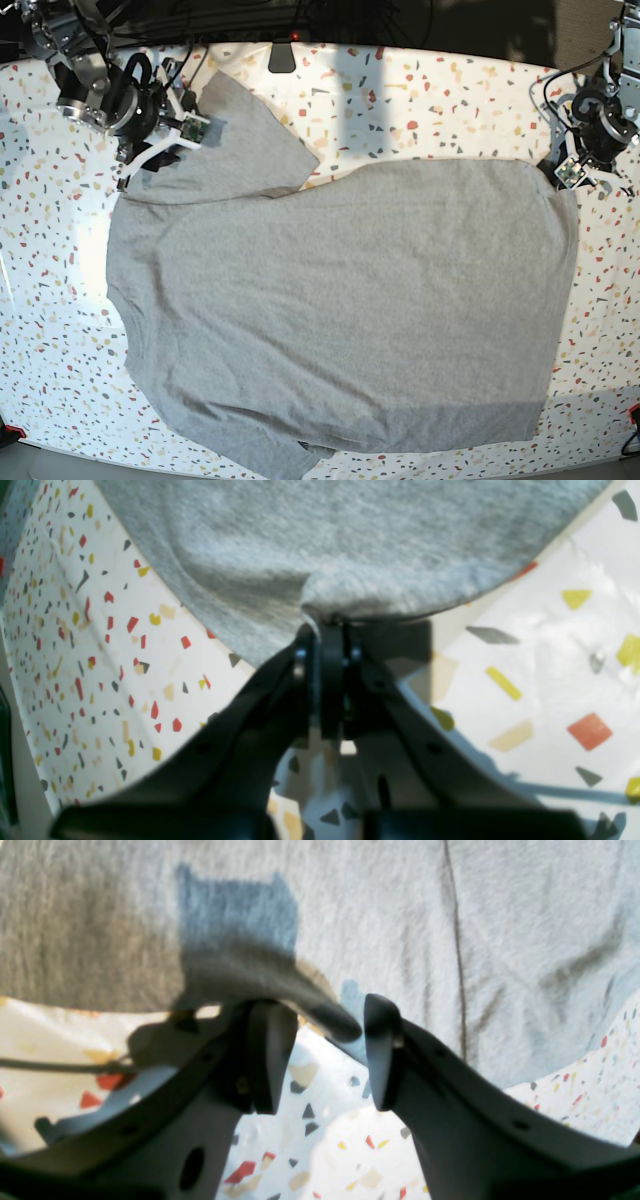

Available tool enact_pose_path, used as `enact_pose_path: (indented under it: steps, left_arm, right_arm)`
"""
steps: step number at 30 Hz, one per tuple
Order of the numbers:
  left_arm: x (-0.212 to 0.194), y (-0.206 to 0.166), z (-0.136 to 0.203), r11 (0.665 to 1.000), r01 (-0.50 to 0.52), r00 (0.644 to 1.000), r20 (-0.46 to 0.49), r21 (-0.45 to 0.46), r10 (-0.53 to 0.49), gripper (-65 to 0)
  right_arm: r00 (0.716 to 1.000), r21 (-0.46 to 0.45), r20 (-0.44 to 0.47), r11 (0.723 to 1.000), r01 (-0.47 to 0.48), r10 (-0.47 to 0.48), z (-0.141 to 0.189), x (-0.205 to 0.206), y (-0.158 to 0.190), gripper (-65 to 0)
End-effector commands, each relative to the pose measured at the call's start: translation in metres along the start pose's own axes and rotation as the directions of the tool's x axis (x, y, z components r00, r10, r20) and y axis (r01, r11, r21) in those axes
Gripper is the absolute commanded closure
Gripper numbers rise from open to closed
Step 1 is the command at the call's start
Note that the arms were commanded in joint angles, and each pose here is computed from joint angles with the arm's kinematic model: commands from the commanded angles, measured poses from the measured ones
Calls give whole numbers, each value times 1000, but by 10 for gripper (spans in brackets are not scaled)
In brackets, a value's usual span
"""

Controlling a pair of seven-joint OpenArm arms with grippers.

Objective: Fold the T-shirt properly
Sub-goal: 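Grasp the sleeve corner with the right gripper, the shoulder with the left, then lift and pull the shirt with both grippers to straighten it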

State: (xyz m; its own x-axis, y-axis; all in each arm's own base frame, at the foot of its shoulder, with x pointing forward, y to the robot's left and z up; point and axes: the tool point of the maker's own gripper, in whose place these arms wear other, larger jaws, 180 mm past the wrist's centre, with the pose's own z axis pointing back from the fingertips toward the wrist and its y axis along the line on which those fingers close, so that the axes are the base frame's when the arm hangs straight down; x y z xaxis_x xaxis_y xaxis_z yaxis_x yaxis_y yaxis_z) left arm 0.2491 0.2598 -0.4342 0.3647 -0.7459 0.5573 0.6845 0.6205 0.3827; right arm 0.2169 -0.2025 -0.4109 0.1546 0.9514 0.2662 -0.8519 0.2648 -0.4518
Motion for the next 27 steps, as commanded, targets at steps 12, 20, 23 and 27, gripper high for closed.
enact_pose_path:
  steps: [12, 20, 23, 27]
  left_arm:
    - [3, 6, 3, 1000, 11, 1000, 10, 3, -11, 0]
    - [3, 6, 3, 1000, 10, 1000, 10, 2, -10, 0]
    - [4, 6, 3, 1000, 0, 1000, 17, 2, 0, 0]
    - [10, 6, 5, 995, -103, 993, 61, -2, 103, 0]
  right_arm:
    - [997, 15, -72, 1000, 7, -6, -13, -32, -12, -203]
    - [998, -103, -46, 994, 45, -50, -12, -24, -47, 0]
    - [996, -123, 3, 988, 91, -91, -9, -14, -57, 0]
    - [990, -122, 57, 983, 139, -133, 3, -2, -66, 0]
